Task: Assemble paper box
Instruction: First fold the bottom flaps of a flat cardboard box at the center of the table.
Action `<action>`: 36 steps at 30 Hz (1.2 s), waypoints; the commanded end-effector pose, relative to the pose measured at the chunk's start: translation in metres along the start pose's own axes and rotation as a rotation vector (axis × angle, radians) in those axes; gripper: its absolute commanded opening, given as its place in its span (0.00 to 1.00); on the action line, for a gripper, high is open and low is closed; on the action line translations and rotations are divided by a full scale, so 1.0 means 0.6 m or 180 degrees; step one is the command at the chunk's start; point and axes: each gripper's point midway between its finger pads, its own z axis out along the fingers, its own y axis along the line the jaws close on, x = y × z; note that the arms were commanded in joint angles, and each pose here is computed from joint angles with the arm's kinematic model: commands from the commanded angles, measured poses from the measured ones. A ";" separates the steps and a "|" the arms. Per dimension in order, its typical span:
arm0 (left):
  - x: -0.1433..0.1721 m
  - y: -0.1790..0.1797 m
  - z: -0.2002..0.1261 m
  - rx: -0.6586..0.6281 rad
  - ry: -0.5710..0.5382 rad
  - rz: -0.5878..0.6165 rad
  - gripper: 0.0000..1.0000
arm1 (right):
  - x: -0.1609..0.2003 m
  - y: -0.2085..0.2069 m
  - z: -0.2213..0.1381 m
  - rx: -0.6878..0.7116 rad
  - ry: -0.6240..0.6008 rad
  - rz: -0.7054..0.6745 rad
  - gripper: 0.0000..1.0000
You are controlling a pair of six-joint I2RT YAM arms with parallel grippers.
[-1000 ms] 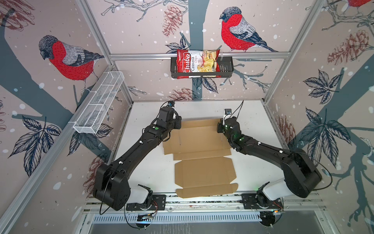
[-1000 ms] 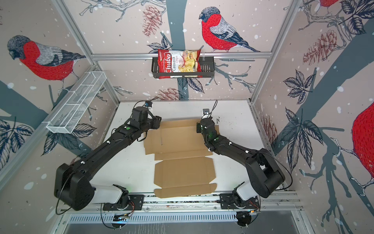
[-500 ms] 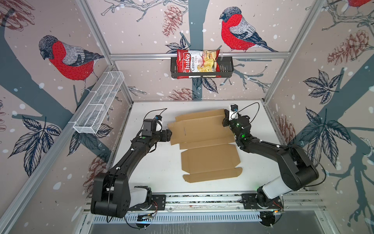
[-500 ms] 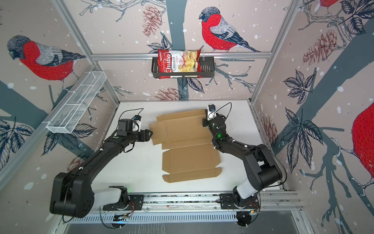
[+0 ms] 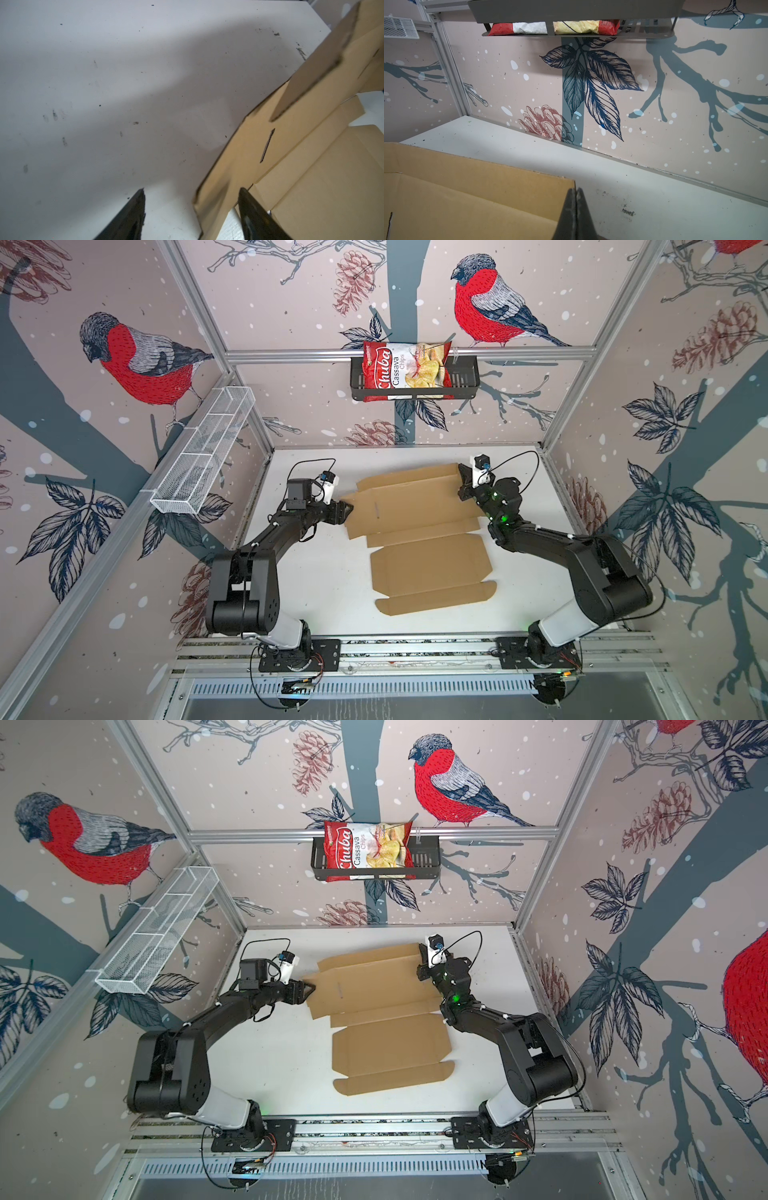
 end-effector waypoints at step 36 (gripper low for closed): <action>-0.079 -0.099 -0.014 0.0295 -0.0250 0.1924 0.02 | 0.000 0.145 -0.020 -0.1788 0.1215 -0.2378 0.62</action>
